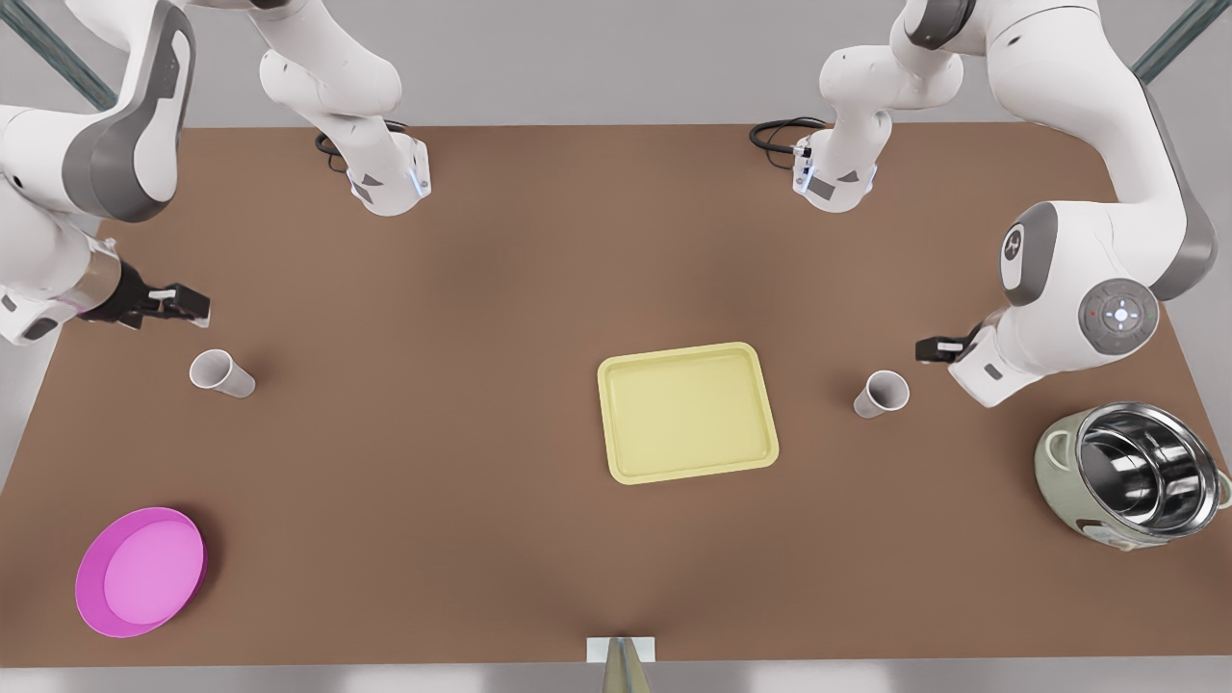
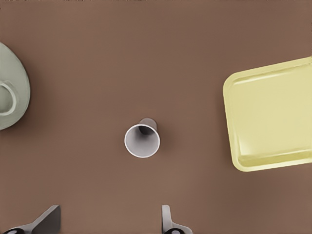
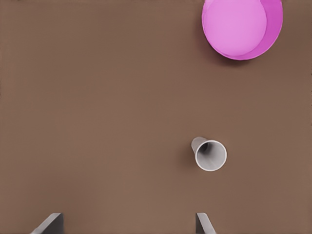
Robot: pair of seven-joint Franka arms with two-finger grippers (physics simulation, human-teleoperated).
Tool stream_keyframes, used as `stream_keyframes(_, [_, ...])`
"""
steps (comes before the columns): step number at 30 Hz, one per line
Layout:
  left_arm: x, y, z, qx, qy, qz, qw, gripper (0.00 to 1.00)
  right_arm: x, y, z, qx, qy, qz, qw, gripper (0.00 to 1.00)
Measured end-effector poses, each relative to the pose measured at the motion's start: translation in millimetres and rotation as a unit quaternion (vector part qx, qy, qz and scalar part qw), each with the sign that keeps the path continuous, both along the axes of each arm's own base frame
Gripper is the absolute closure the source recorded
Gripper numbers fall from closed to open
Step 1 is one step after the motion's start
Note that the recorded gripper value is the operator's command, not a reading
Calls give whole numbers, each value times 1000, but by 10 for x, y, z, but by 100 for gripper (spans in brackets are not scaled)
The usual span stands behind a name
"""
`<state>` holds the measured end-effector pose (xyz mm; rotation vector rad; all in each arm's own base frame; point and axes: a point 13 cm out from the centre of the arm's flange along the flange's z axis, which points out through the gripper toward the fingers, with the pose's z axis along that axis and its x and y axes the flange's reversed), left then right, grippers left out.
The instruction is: Use both arms to respectively pick up the white IKEA cups from the middle-left and middle-right positions, then place the white IKEA cups onto the middle-middle tray, ensuring that the cups remain upright and do not tip over
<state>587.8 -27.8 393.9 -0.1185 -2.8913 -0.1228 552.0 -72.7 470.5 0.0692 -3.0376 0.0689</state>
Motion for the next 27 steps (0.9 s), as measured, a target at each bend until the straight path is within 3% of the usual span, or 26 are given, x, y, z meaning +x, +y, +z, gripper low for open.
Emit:
stream_keyframes(3, [5,29,-200,2,11,3,1000,0,74,-5,-35,2,-9,8,1000,0])
stream_keyframes(7, [-379,430,-1540,15,92,32,995,0,183,-506,-876,16,51,-11,999,0])
stream_keyframes(11, [-564,606,-2274,13,85,42,995,0,2,-1528,-1699,41,91,-75,992,0])
stream_keyframes(18, [-440,672,-2808,1,30,51,998,0,-213,-1785,-2478,61,66,-59,994,1])
stream_keyframes(19, [-441,676,-2847,-1,26,54,998,10,-248,-1816,-2571,61,61,-57,995,1])
stream_keyframes(20, [-431,676,-2869,-3,22,56,998,40,-286,-1858,-2656,61,57,-56,995,1])
stream_keyframes(21, [-412,674,-2878,-4,17,57,998,58,-300,-1892,-2714,60,51,-54,995,1])
stream_keyframes(24, [-350,644,-2876,-10,4,68,998,73,-329,-1948,-2861,57,38,-44,997,0])
stream_keyframes(27, [-336,587,-2878,-15,1,76,997,74,-443,-1955,-2998,54,29,-35,998,0])
